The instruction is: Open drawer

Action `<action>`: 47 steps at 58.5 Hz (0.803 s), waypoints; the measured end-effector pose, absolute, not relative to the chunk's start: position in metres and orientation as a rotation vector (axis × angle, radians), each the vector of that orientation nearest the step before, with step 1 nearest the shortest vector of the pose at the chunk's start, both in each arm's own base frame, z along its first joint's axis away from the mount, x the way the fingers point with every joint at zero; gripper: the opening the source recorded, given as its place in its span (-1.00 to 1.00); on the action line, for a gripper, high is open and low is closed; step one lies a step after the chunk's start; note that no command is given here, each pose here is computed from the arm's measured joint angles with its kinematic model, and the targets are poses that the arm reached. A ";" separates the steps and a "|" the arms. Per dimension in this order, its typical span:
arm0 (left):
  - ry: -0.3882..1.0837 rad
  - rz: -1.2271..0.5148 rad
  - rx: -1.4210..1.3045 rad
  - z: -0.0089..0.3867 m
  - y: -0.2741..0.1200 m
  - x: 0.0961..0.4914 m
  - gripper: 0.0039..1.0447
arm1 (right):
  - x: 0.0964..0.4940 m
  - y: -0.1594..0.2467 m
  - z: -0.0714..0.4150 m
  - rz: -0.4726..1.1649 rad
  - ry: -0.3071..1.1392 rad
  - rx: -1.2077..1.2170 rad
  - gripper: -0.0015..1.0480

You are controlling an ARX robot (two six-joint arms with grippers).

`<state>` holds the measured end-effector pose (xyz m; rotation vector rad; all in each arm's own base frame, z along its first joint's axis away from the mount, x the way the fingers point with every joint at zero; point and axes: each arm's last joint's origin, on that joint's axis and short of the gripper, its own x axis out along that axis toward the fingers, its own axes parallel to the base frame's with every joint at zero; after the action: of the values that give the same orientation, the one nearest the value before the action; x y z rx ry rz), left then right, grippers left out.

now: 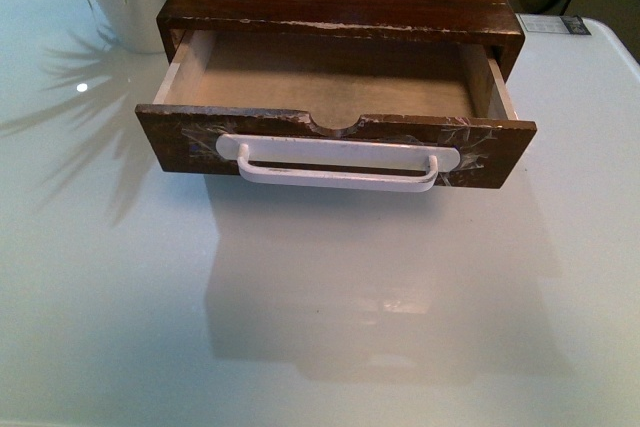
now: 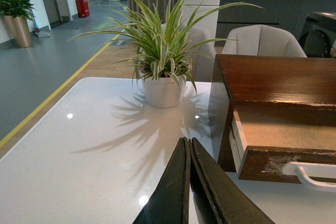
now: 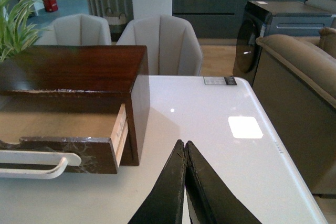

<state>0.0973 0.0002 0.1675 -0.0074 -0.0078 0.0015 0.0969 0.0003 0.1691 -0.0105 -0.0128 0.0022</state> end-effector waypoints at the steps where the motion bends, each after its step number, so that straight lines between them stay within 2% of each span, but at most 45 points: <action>1: -0.008 0.001 -0.007 0.168 0.000 0.097 -0.97 | 0.097 0.000 0.169 0.002 -0.013 -0.010 -0.96; 6: -0.008 0.002 -0.007 0.168 0.000 0.097 -0.97 | 0.097 0.000 0.169 0.002 -0.013 -0.011 -0.96; 8: -0.008 0.001 -0.008 0.168 0.000 0.097 -0.92 | 0.097 0.000 0.169 0.002 -0.013 -0.011 -0.79; 23: -0.008 0.002 -0.007 0.168 0.000 0.097 0.40 | 0.097 0.000 0.169 0.002 -0.013 -0.011 0.51; 29: -0.008 0.001 -0.007 0.168 0.000 0.097 0.76 | 0.097 0.000 0.169 0.002 -0.013 -0.010 0.85; 31: -0.008 0.002 -0.005 0.168 0.000 0.097 0.87 | 0.097 0.000 0.169 0.002 -0.013 -0.010 0.83; 47: -0.008 0.002 -0.005 0.168 0.000 0.097 0.84 | 0.097 0.000 0.169 0.002 -0.013 -0.010 0.83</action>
<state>0.0973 0.0002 0.1675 -0.0051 -0.0078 0.0019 0.0969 0.0003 0.1691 -0.0101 -0.0128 0.0022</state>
